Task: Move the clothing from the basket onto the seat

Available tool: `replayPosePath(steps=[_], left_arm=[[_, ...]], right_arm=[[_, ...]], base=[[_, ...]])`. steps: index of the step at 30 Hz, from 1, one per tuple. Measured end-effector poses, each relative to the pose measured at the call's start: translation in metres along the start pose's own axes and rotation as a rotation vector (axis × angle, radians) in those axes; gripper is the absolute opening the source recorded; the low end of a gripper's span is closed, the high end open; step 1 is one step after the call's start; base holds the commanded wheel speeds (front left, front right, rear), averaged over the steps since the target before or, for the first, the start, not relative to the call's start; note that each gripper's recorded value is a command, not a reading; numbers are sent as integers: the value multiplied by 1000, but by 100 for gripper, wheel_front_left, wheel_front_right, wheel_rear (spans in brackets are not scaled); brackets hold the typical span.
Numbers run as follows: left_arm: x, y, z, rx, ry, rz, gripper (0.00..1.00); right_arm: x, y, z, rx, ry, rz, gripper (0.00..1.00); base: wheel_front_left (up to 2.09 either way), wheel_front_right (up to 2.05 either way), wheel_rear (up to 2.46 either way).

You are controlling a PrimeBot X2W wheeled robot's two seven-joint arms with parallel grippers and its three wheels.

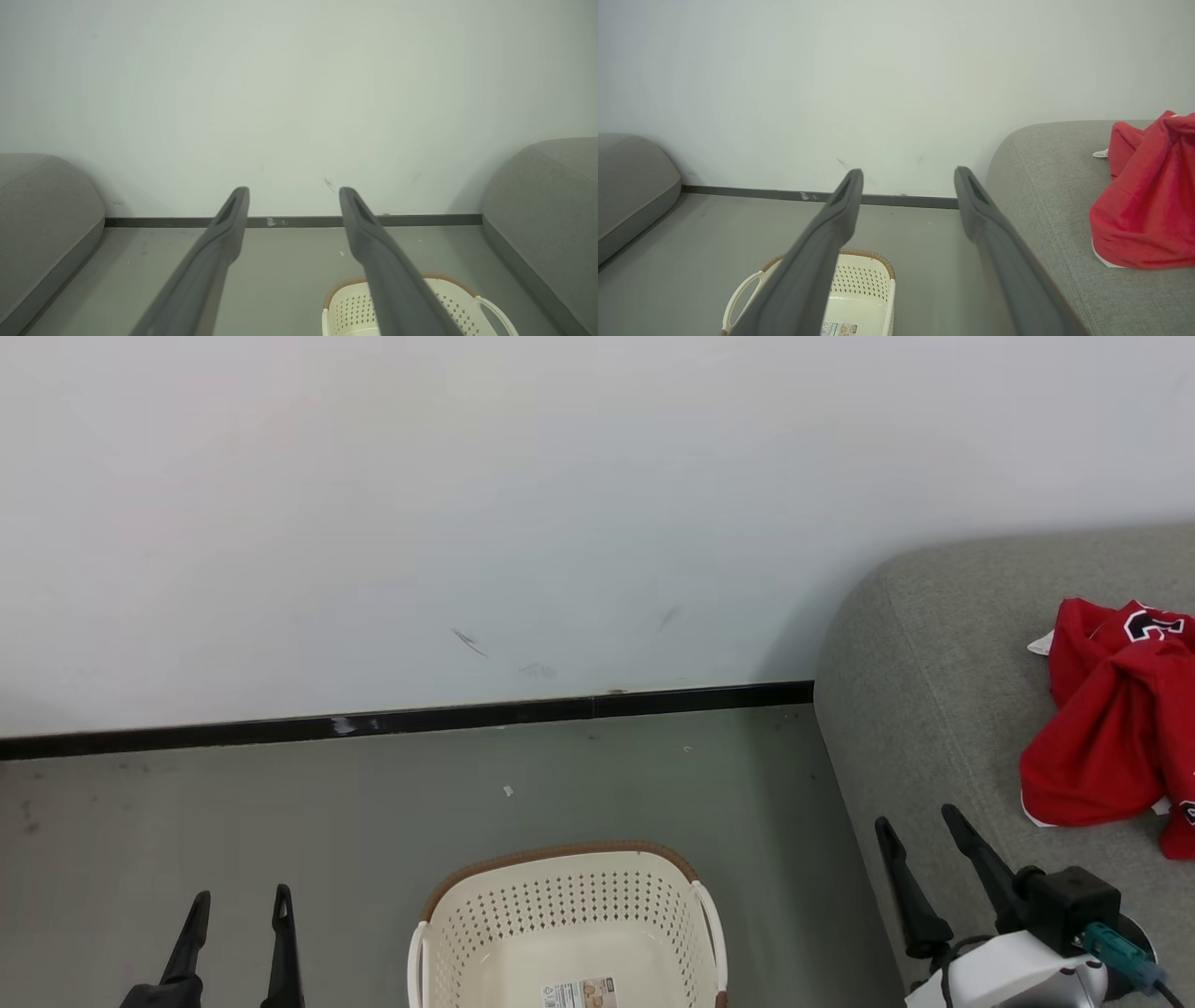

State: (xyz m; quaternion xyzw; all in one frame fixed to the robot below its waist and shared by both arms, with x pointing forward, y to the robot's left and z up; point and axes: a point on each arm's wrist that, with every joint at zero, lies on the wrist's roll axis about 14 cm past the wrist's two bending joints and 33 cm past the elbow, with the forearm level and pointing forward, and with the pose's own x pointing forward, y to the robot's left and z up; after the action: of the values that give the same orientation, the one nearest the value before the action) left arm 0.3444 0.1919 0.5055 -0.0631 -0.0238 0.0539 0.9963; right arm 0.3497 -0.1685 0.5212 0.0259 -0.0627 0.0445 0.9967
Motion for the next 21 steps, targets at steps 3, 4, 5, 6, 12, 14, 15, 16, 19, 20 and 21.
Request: replayPosePath(steps=[3,4,5,6,12,14,15,16,19,20,21], left_arm=[[-1,1,1,-1,-3,3,100],[-1,1,1,-1,-3,4,100],[-1,2,1,-1,-3,5,100],[-1,2,1,-1,-2,6,100],[-1,1,0,-3,-1,-1,100],[-1,1,0,-3,0,-1,100],[-1,1,0,-3,1,-4,100],[-1,0,-1,-4,2,-9,100],[-1,0,-2,-2,7,-9,100],[-1,1,-2,-1,8,-9,100],[-2,1,-4,-2,12,-9,0]], right_arm=[[1,2,3,2,-12,6,100],[1,2,4,3,-13,7,100],[1,2,4,6,-13,7,100],[0,3,3,8,-10,7,100],[-2,4,3,9,-9,10,100],[-1,4,4,9,-15,11,100],[-1,4,5,10,-16,11,100],[-1,4,5,11,-16,11,100],[-1,5,4,13,-16,12,100],[-1,5,4,13,-16,13,100],[-2,5,3,14,-10,12,0]], base=[[0,0,0],[0,0,0],[0,0,0],[0,0,0],[0,0,0],[0,0,0],[0,0,0],[0,0,0],[0,0,0],[0,0,0],[0,0,0]])
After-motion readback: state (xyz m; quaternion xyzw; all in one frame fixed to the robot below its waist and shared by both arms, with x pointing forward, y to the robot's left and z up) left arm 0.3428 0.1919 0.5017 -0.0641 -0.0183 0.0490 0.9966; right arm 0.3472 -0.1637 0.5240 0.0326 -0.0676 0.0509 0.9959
